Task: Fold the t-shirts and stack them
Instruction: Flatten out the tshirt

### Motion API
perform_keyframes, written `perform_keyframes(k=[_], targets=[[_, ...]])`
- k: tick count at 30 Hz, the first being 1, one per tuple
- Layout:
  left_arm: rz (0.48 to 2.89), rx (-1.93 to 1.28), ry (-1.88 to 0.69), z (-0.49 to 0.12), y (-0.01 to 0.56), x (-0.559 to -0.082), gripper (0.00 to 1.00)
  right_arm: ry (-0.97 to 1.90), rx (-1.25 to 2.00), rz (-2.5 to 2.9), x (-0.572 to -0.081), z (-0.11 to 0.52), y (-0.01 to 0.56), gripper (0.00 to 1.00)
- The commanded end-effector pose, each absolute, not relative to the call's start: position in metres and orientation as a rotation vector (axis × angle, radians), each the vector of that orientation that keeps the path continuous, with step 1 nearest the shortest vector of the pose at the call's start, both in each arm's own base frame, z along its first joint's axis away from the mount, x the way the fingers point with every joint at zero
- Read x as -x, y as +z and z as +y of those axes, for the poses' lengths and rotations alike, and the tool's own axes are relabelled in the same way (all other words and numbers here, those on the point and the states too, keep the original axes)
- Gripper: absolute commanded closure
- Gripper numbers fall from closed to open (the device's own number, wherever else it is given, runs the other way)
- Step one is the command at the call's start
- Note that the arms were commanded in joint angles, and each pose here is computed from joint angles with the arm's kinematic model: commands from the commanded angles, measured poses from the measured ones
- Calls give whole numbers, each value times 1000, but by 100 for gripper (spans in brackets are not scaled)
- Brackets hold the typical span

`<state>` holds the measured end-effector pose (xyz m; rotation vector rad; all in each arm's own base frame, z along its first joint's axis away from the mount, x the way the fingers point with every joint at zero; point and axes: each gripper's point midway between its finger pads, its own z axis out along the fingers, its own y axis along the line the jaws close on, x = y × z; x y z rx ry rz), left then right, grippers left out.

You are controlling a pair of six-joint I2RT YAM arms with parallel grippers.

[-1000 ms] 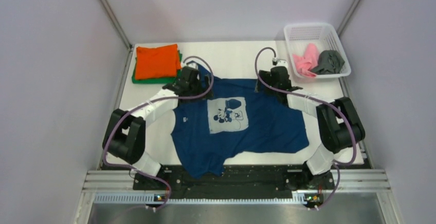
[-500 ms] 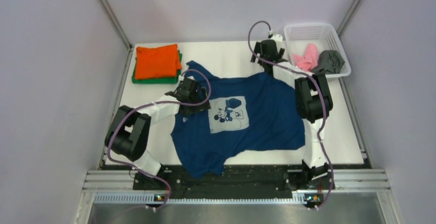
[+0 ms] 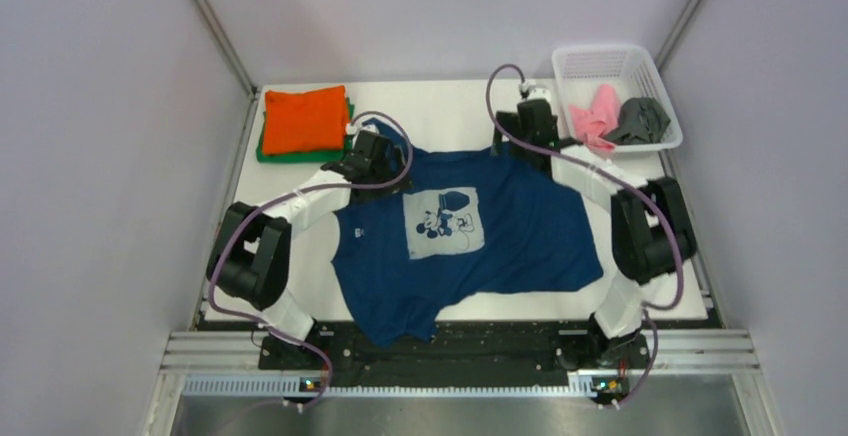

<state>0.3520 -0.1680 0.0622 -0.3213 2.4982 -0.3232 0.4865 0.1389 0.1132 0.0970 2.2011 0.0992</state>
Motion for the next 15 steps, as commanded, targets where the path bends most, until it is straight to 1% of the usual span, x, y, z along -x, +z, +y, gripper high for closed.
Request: perform_keyframes(k=[1,4,9,14,15], targets=[[2337,341,-289,-171,103,-413,1,249,-9,2199,-421,166,118,8],[2341,372,-225,-166,96,-438,2,354,-83,2209,-389,167,102,8],[2320,423,-177,-146,89,-475,14,398,-121,2257,-350,159,78,9],[2334,477,-207,-133,68,-502,26,364,-152,2254,-332,144,62,9],[2338,478,-224,-134,66,-507,30,356,-154,2259,-329,142,60,9]])
